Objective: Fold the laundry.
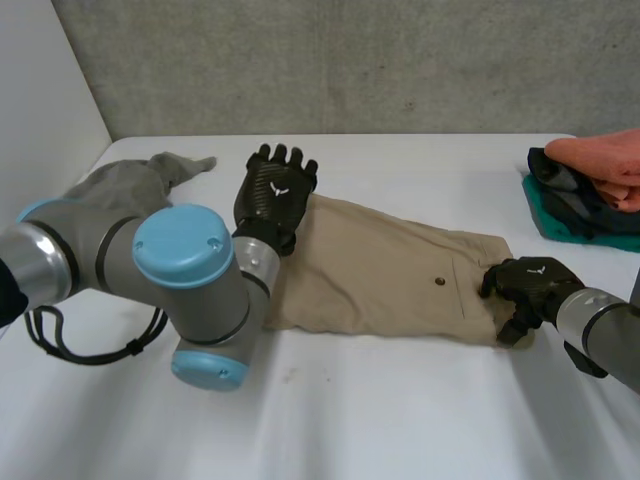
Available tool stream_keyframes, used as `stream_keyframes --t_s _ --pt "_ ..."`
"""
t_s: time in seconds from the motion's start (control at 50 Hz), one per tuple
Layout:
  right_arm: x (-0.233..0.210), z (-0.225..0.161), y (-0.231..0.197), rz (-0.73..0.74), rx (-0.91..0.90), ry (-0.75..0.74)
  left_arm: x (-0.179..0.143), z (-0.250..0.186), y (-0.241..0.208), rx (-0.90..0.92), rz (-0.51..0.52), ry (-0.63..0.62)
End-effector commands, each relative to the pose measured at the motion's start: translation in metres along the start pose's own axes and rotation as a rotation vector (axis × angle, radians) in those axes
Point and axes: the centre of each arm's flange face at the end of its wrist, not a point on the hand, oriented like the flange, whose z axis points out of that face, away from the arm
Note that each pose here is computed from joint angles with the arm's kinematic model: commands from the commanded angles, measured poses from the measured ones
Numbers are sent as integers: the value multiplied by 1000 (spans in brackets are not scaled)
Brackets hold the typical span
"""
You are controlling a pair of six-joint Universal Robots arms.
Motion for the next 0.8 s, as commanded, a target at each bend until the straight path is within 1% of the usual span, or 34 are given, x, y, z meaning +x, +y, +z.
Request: stream_keyframes --t_s 0.02,0.04,0.08,0.12,0.14,0.16,0.2,0.22,0.26,0.28,0.34,0.36,0.42,0.44,0.5,0.52,0.58,0.6,0.64,0.68,0.74,0.8 --pt "19 16 3 -60 61 125 -2 -11 1 -19 -10 9" --pt "24 17 3 -79 63 152 -3 -12 -1 -18 -11 8" --pt "33 15 0 -174 65 226 -7 -16 -4 -14 -11 5" --pt "39 7 -12 -249 90 285 -11 -20 -10 -4 -15 1" --pt "44 -1 -23 -323 114 330 -13 -22 -13 -1 -15 -3" --pt "46 -6 -29 -360 125 353 -17 -26 -18 9 -19 -7" --pt "49 -10 -37 -428 133 382 -21 -29 -24 17 -20 -13" --pt "47 -10 -41 -491 137 389 -23 -31 -26 22 -23 -18" --pt "38 -9 -47 -550 166 375 -29 -36 -32 31 -29 -26" --pt "18 -7 -57 -613 228 343 -31 -38 -33 32 -31 -30" --pt "-24 -1 -70 -704 339 272 -40 -45 -37 34 -49 -43" --pt "-53 1 -76 -753 417 224 -42 -46 -37 33 -57 -48" --pt "-92 -1 -84 -812 537 163 -53 -51 -34 20 -83 -70" --pt "-117 -5 -84 -852 605 112 -56 -52 -34 17 -90 -77" --pt "-149 -11 -77 -916 694 7 -66 -56 -30 5 -109 -101" --pt "-169 -13 -64 -957 728 -84 -68 -57 -29 2 -113 -104" --pt "-193 -16 -43 -1010 758 -222 -72 -58 -26 -6 -124 -115" --pt "-202 -20 -33 -1031 781 -291 -73 -58 -26 -9 -127 -117" --pt "-205 -22 -32 -1039 802 -321 -74 -57 -25 -8 -131 -121" --pt "-204 -23 -33 -1027 810 -336 -75 -56 -25 -7 -133 -123" --pt "-200 -22 -36 -993 780 -304 -76 -54 -29 6 -137 -128" --pt "-183 -31 -60 -856 756 -224 -78 -49 -34 31 -139 -135"
